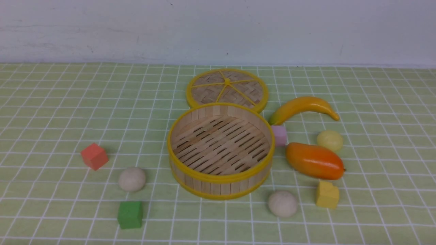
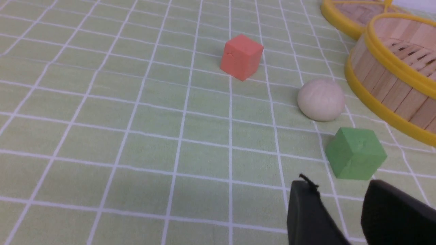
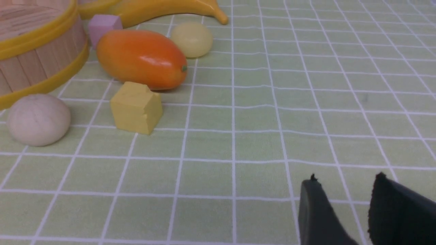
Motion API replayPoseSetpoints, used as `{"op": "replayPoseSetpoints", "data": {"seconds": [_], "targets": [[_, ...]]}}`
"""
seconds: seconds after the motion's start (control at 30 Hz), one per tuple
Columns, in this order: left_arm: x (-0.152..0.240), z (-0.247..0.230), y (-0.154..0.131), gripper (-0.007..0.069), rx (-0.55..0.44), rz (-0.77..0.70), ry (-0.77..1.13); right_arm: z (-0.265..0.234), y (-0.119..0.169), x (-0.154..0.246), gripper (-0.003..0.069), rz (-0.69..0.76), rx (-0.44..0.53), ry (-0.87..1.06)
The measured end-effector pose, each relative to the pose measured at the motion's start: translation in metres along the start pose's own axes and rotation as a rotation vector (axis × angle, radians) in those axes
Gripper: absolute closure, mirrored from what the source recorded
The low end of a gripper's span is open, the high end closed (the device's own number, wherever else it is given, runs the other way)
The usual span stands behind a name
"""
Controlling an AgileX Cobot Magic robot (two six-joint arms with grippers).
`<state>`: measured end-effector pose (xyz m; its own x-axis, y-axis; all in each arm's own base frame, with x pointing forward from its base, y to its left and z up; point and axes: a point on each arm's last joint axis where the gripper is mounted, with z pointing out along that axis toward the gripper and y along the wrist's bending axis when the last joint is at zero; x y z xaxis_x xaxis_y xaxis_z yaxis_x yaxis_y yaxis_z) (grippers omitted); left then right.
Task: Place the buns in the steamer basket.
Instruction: Use the right arm to grab a steamed stuffed bun
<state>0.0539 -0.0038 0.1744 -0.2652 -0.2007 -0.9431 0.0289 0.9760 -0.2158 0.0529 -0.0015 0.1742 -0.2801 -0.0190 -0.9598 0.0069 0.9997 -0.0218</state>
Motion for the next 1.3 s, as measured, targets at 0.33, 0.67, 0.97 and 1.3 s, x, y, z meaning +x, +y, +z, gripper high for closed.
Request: {"op": "replayPoseSetpoints", "data": {"seconds": [0.33, 0.67, 0.97, 1.3], "targets": [[-0.012, -0.001, -0.004, 0.0387, 0.043, 0.0, -0.133, -0.002, 0.001, -0.022, 0.0418, -0.001, -0.011, -0.266], [-0.019, -0.002, -0.006, 0.0387, 0.071, -0.029, -0.204, -0.018, 0.002, -0.053, 0.0418, 0.074, -0.052, -0.645], [-0.028, -0.005, -0.009, 0.0387, 0.128, -0.166, -0.307, -0.049, 0.0, -0.094, 0.0418, 0.238, -0.135, -0.955], [-0.028, -0.005, -0.009, 0.0387, 0.134, -0.211, -0.304, -0.123, -0.005, -0.24, 0.0418, 0.345, -0.166, -0.88]]}}
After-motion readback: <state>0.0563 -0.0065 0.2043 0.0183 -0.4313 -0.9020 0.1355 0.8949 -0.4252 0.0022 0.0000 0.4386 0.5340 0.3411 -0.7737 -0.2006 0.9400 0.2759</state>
